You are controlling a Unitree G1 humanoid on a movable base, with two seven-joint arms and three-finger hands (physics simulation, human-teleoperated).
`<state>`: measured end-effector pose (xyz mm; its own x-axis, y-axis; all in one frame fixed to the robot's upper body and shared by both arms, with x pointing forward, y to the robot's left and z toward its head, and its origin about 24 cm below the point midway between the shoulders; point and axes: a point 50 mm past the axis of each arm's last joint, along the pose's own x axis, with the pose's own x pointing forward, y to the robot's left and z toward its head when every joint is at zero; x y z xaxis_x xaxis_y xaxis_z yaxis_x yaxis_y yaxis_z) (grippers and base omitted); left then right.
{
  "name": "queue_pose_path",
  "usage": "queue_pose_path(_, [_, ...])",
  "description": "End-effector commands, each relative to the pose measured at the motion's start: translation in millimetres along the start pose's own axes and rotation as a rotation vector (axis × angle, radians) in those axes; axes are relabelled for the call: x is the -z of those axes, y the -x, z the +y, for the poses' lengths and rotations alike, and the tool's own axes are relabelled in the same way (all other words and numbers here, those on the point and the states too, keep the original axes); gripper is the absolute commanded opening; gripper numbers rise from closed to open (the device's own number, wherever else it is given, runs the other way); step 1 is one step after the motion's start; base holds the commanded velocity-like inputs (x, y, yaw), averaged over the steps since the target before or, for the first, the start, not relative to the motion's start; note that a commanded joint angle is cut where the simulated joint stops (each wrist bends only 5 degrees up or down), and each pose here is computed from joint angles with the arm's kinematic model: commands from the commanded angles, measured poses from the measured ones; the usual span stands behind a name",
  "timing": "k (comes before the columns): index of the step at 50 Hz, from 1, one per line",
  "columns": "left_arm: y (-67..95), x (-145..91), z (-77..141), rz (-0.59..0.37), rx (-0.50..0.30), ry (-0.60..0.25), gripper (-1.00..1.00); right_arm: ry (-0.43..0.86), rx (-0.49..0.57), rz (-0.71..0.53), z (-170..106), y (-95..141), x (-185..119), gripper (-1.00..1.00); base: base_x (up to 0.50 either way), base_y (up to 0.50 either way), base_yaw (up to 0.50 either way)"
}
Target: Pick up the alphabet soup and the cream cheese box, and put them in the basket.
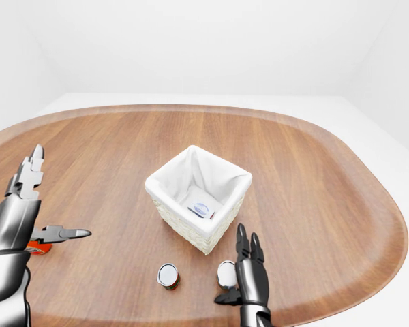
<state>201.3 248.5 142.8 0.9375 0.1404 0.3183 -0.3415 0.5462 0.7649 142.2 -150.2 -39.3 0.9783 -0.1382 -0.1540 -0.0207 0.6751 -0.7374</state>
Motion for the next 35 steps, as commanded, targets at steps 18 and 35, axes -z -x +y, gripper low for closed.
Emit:
queue_pose_path(18, [0.3, 0.0, 1.3, -0.003, -0.009, 0.019, 1.0, 0.139, -0.05, 0.022, 24.5, 4.6, 21.4, 1.0, 0.0, 0.0, 0.0])
queue_pose_path(35, [0.3, 0.1, 1.1, -0.002, -0.007, 0.019, 1.0, 0.144, -0.063, 0.032, 31.1, -3.5, 21.4, 1.0, 0.0, 0.0, 0.0])
